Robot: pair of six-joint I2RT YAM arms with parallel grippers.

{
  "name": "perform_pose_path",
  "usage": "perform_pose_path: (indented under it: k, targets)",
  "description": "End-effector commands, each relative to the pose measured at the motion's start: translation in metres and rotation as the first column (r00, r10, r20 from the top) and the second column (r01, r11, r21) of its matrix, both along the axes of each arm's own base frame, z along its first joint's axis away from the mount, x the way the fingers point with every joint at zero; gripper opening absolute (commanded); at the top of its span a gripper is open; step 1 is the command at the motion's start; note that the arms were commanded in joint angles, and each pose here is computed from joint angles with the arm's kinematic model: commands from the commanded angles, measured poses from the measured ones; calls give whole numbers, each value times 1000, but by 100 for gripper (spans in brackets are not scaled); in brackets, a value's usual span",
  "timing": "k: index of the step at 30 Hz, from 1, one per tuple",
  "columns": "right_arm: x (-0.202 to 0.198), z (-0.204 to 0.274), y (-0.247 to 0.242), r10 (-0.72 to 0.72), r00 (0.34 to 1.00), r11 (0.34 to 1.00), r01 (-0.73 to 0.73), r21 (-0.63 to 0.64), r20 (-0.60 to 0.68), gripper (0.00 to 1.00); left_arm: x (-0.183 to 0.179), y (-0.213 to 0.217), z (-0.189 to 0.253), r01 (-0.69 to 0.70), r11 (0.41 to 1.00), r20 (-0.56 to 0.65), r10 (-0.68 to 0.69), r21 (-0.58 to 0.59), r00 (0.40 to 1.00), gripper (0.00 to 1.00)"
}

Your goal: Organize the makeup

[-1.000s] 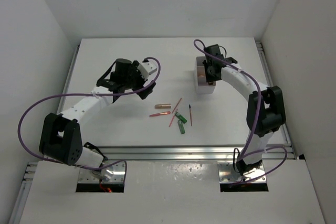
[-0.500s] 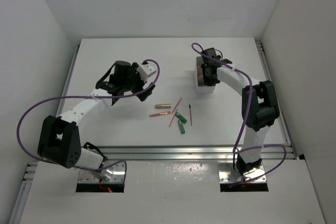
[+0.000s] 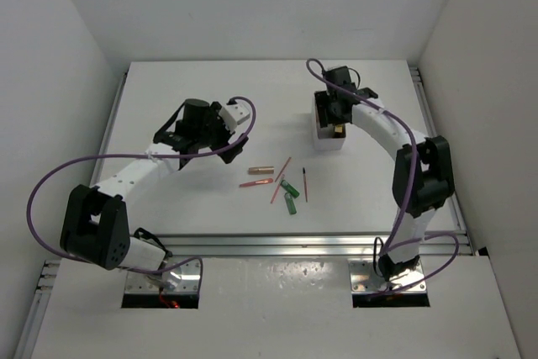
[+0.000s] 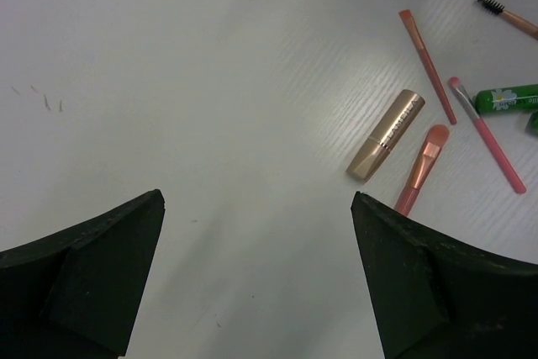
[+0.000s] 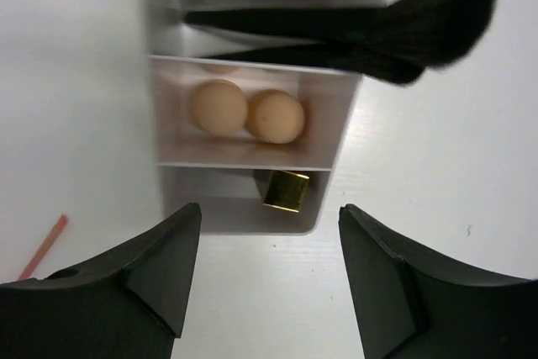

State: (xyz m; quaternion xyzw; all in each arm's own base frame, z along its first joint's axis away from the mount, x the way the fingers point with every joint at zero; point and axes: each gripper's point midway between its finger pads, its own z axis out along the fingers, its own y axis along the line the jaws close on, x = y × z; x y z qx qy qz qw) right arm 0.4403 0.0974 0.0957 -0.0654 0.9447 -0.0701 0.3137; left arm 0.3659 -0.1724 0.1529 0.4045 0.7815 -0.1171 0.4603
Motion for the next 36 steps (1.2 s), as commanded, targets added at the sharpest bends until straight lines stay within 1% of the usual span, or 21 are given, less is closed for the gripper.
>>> perform_pose_path:
  k: [1, 3, 4, 5, 6, 7, 8, 9, 10, 11, 12, 15, 17, 18, 19, 20, 22, 25, 27, 30, 36]
  targets:
    - [14, 80, 43, 202, 955, 977, -213, 27, 219, 68, -1, -2, 12, 8, 1000, 51, -8, -9, 999, 100]
    - [12, 84, 60, 318, 918, 945, -326, -9, 238, 68, 2, -1, 13, -2, 1000, 63, 2, -7, 998, 100]
    - [1, 86, 95, 438, 864, 888, -459, 29, 249, 68, 3, 1, 13, -22, 1000, 59, 22, -9, 998, 100]
    - [-4, 82, 110, 490, 837, 856, -515, 48, 245, 66, 6, 2, 15, -34, 999, 74, 34, -7, 997, 100]
    - [-14, 80, 130, 584, 776, 794, -608, 32, 239, 65, 7, 4, 15, -58, 998, 67, 59, -11, 996, 100]
    - [-35, 75, 160, 688, 682, 676, -726, 124, 247, 65, 9, 6, 21, -87, 996, 78, 88, -25, 993, 100]
    - [-43, 62, 170, 731, 646, 628, -763, 153, 219, 63, 16, 17, 23, -144, 989, 91, 146, -23, 985, 100]
    - [-53, 55, 182, 792, 573, 554, -820, 143, 213, 61, 16, 24, 22, -177, 984, 85, 179, -28, 980, 100]
    - [-69, 56, 203, 836, 497, 460, -866, 194, 233, 59, 20, 30, 24, -227, 972, 69, 231, -61, 971, 100]
    - [-73, 36, 208, 855, 478, 437, -873, 217, 201, 58, 23, 48, 24, -293, 953, 63, 298, -71, 952, 100]
    - [-82, 36, 222, 875, 432, 376, -891, 254, 218, 54, 24, 56, 29, -327, 941, 65, 332, -86, 941, 100]
    - [-92, 19, 246, 913, 365, 293, -897, 331, 181, 52, 19, 86, 12, -422, 903, 7, 424, -79, 906, 100]
    - [-93, 3, 259, 931, 338, 272, -895, 354, 140, 54, 14, 108, 7, -494, 866, -11, 495, -77, 869, 100]
    - [-96, -4, 262, 937, 327, 264, -894, 363, 123, 55, 12, 114, 8, -510, 856, -11, 511, -87, 860, 100]
    - [-100, -15, 270, 950, 293, 238, -903, 359, 109, 55, 8, 119, 7, -521, 850, -15, 521, -84, 853, 100]
    - [-100, -21, 270, 952, 288, 235, -903, 359, 100, 55, 4, 126, 1, -544, 835, -32, 543, -84, 839, 100]
    - [-105, -36, 276, 960, 268, 224, -910, 350, 82, 55, -1, 129, -1, -548, 831, -46, 547, -97, 836, 100]
    - [-99, -55, 274, 953, 302, 275, -910, 311, 40, 55, -7, 136, -9, -562, 821, -72, 557, -101, 827, 100]
    - [-91, -66, 271, 942, 334, 320, -906, 277, 5, 52, -10, 135, -10, -558, 822, -84, 552, -116, 830, 100]
    - [-84, -74, 268, 937, 348, 345, -911, 227, -26, 51, -9, 137, -10, -559, 820, -88, 553, -121, 829, 100]
    - [-83, -100, 256, 932, 346, 359, -922, 144, -111, 49, -7, 136, -9, -545, 831, -80, 539, -114, 839, 100]
